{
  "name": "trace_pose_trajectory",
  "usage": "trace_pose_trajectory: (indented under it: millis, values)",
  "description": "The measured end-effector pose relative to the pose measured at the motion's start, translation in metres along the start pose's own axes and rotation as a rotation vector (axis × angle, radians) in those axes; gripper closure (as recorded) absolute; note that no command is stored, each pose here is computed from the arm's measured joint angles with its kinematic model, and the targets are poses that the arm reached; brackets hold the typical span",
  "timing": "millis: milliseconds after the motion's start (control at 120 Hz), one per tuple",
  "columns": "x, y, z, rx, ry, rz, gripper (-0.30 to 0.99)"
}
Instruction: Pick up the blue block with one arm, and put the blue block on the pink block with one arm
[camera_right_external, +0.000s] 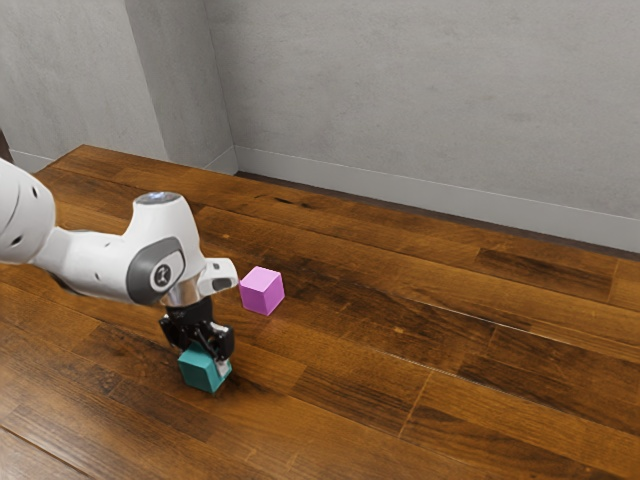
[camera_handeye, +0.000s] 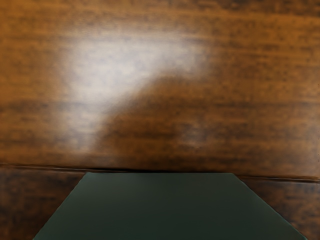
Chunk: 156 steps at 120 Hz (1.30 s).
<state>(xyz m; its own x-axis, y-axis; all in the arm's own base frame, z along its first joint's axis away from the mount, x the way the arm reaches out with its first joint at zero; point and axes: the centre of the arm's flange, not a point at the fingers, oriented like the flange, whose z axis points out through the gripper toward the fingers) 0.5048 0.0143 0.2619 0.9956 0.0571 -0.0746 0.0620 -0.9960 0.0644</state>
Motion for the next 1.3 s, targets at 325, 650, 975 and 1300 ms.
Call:
trace_pose_trajectory:
  millis: [325, 650, 975, 1300]
  values:
    - [0.093, 0.000, -0.102, 0.085, 0.167, 0.064, 0.34]
    - [0.157, -0.001, -0.094, 0.113, 0.146, 0.095, 0.34]
    - [0.173, 0.005, -0.080, 0.111, 0.129, 0.113, 0.34]
    - [0.175, 0.013, -0.080, 0.104, 0.130, 0.122, 0.34]
